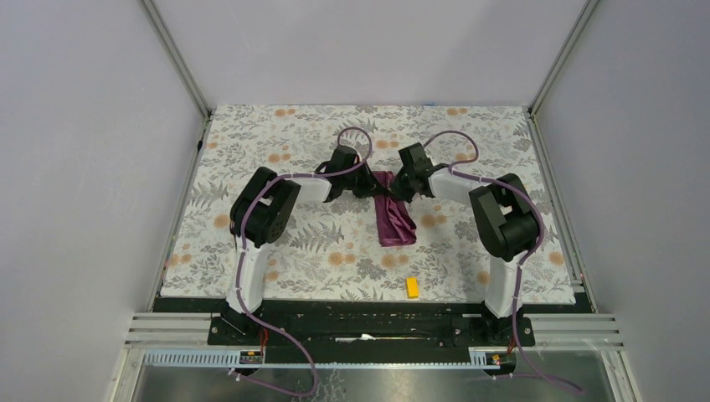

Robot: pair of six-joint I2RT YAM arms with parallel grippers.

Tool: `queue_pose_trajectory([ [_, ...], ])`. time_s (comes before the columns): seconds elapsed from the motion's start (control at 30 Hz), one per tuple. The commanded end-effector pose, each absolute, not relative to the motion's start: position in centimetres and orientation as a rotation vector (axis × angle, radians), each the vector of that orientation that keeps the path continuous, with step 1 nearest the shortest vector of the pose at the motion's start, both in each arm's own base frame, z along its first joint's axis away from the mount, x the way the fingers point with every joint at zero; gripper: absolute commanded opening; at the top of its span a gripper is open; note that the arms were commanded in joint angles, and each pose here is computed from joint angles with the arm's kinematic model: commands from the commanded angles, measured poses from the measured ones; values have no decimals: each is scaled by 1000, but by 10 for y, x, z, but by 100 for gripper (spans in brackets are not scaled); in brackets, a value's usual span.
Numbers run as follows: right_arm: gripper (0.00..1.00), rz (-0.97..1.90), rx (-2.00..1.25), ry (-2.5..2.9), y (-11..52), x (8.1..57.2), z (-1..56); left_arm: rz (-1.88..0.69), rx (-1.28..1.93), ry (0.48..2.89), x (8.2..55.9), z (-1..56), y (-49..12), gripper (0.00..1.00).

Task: Fold the napkin into a case and place the utensils inside
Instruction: Fold the 2/3-rectangle-folded napkin at the center of the board.

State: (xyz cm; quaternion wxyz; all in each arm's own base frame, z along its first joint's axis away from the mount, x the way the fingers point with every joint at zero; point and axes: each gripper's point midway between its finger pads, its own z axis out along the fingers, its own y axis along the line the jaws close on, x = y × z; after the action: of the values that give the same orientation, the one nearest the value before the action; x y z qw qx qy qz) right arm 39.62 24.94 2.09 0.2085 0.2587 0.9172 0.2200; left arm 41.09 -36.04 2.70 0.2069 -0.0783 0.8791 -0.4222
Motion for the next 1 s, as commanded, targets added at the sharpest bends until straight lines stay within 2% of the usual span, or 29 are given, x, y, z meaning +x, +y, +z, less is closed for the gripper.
queue_pose_trajectory([
  [0.0,0,864,818,2418,274,412,73,-1145,-201,2482,402,10,-357,0],
  [0.23,0,1028,1019,2357,271,414,58,-1122,-167,2475,403,11,-355,0],
  [0.37,0,1048,1107,2388,267,415,32,-1099,-142,2493,401,3,-354,0],
  [0.4,0,1045,1121,2392,265,414,25,-1086,-133,2498,400,3,-351,3],
  [0.47,0,1019,1141,2407,259,411,14,-1080,-115,2479,401,16,-347,17],
  [0.53,0,994,1156,2415,252,407,7,-1080,-93,2447,403,40,-343,36],
  [0.57,0,992,1158,2420,250,406,4,-1080,-66,2424,405,58,-343,42],
  [0.6,0,989,1159,2423,250,406,2,-1074,-41,2427,404,71,-342,46],
  [0.73,0,984,1143,2433,250,407,0,-1091,4,2393,394,110,-337,51],
  [0.77,0,992,1135,2444,253,409,1,-1065,-7,2397,391,112,-332,56],
  [0.8,0,989,1132,2463,254,408,0,-1042,-14,2409,387,111,-327,82],
  [0.83,0,986,1123,2472,254,408,1,-1014,-14,2427,384,106,-322,93],
  [0.87,0,983,1125,2473,254,409,2,-989,-13,2444,381,100,-319,96],
  [0.97,0,984,1142,2462,254,409,5,-1002,10,2495,373,79,-321,95],
])
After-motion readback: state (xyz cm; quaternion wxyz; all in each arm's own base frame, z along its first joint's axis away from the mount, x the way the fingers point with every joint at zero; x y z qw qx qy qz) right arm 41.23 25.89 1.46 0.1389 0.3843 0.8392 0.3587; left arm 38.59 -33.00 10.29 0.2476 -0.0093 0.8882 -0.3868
